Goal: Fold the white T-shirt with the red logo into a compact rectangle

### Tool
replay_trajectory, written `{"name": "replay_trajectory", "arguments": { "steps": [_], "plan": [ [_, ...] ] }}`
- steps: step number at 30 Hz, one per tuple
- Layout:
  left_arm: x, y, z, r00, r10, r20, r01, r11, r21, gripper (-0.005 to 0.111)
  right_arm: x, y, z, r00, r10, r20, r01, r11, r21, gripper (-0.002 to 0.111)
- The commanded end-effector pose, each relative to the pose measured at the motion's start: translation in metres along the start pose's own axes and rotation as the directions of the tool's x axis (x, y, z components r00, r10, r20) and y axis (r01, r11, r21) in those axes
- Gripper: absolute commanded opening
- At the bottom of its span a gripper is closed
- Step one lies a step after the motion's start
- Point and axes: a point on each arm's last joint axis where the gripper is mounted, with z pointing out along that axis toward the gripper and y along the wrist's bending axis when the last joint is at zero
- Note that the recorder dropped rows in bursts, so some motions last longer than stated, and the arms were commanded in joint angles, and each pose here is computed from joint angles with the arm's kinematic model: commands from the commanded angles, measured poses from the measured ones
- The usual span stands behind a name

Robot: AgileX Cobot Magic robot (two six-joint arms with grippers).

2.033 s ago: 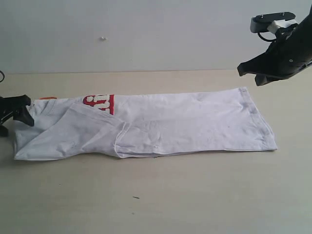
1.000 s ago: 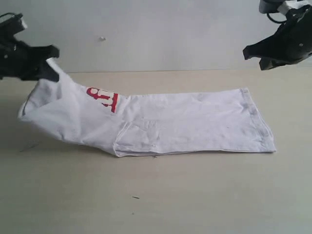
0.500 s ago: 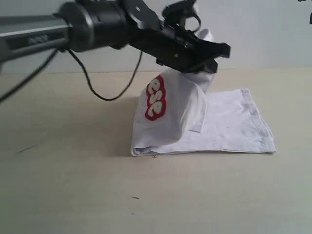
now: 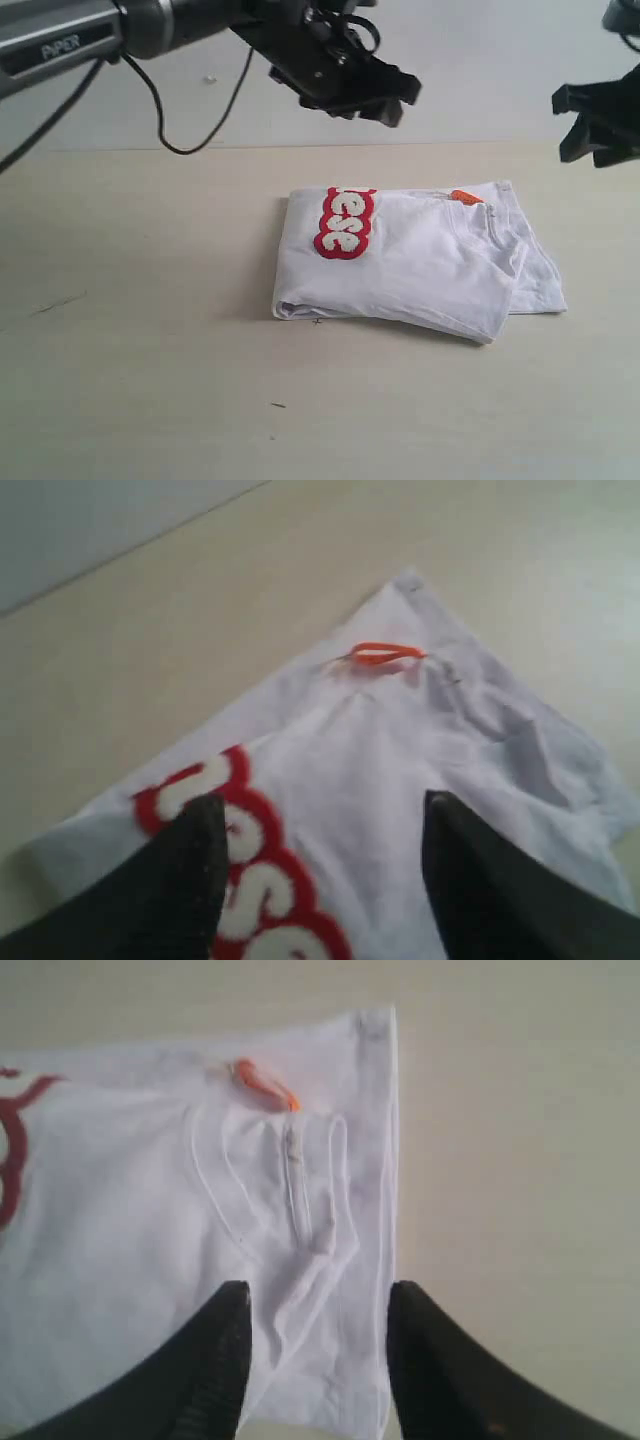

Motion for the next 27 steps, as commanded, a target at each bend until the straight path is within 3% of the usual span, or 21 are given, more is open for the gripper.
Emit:
{"name": "replay_trajectory", "arguments": {
  "steps": [1, 5, 24, 27],
  "plan": [
    [0.001, 0.03, -0.021, 0.997, -0.043, -0.064, 0.041, 0.998, -0.047, 0.046, 0.017, -0.015, 0.048, 0.984, 0.021, -0.175, -0.022, 1.0, -0.006, 0.046],
    [0.004, 0.041, -0.024, 0.994, -0.063, -0.09, 0.058, 0.997, -0.059, 0.046, 0.025, -0.019, 0.075, 0.972, 0.039, -0.23, -0.049, 0.998, -0.041, 0.046],
    [0.014, 0.045, -0.012, 0.994, -0.068, -0.085, 0.062, 0.996, -0.067, 0.046, 0.038, -0.023, 0.136, 0.968, 0.101, -0.228, -0.132, 0.983, -0.129, 0.046],
    [0.014, 0.045, -0.012, 0.995, -0.056, -0.081, 0.051, 0.996, -0.067, 0.046, 0.039, -0.022, 0.139, 0.973, 0.079, -0.219, -0.116, 0.981, -0.158, 0.039]
  ]
}}
